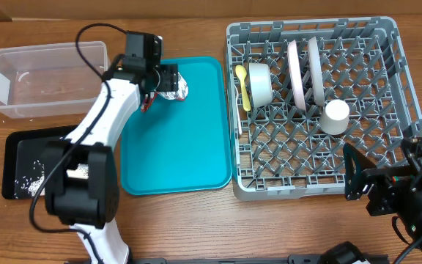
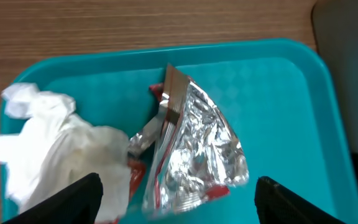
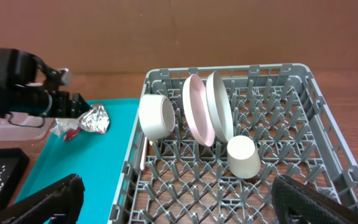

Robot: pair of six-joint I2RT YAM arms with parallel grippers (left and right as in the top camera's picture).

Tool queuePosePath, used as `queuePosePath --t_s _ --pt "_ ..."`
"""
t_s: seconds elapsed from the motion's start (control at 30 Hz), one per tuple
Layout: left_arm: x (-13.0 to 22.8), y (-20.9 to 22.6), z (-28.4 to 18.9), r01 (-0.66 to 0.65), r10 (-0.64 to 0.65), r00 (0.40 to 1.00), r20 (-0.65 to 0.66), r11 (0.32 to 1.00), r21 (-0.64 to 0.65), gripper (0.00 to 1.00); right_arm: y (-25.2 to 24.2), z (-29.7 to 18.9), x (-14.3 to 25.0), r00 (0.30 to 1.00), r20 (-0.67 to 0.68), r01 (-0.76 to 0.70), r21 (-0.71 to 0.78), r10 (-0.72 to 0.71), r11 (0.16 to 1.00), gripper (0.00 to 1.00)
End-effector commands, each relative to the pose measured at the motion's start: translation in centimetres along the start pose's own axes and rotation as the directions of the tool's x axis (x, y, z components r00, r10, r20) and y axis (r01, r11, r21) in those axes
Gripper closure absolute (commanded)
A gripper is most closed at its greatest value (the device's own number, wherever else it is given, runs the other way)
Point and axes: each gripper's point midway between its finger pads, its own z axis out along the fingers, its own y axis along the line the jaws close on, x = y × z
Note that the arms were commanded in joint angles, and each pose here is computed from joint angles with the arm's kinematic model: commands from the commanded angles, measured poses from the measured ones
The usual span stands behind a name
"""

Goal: Sort waste into correct bins and load items into the dishwasher rack
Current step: 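Grasp the foil with the left gripper and lift it toward the bin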

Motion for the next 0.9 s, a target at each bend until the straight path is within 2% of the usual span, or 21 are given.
queuePosePath --t_s 0.0,0.3,0.4,0.43,0.47,0.57,0.67,0.77,0.87 --pt "0.5 0.1 1.9 -0.061 0.061 0.998 -0.013 0.998 -0.022 0.2 0.1 -0.1 -0.1 1.0 0.008 0.001 -0.007 -0.001 1.0 0.0" --pt "2.4 -0.5 4.7 -0.053 0.054 0.996 -0.064 0.998 0.022 0.52 0.1 -0.1 -0.1 1.0 0.008 0.001 -0.007 -0.001 1.0 0.0" --pt "3.3 -0.5 4.7 -0.052 0.054 0.994 -0.098 0.998 0.02 0.73 0.1 -0.1 -0.1 1.0 0.008 0.001 -0.007 -0.001 1.0 0.0" --pt "3.5 -0.6 4.6 -0.051 0.054 0.993 -0.106 0.998 0.027 0.87 0.1 -0.1 -0.1 1.0 0.008 0.001 -0.007 -0.001 1.0 0.0" --pt "3.5 -0.8 4.3 -0.05 0.054 0.992 -0.112 0.998 0.038 0.95 0.1 -0.1 -0.1 1.0 0.008 0.001 -0.007 -0.001 1.0 0.0" --pt "2.8 -0.8 2.3 -0.028 0.032 0.992 -0.125 0.999 0.035 0.96 0.1 -0.1 -0.1 1.0 0.008 0.001 -0.006 -0.001 1.0 0.0" --pt "0.7 -1.2 -1.5 0.006 -0.002 0.995 -0.103 0.999 0.032 0.96 0.1 -0.1 -0.1 1.0 0.008 0.001 -0.007 -0.001 1.0 0.0" --pt "-2.3 -1.3 -6.4 0.008 -0.007 1.0 -0.023 1.0 0.03 0.96 0.1 -0.1 -0.1 1.0 0.008 0.001 -0.007 -0.001 1.0 0.0" --pt "-5.4 0.5 -11.1 0.026 -0.021 0.994 0.103 0.999 -0.042 0.96 0.1 -0.1 -0.1 1.0 0.008 0.001 -0.006 -0.001 1.0 0.0"
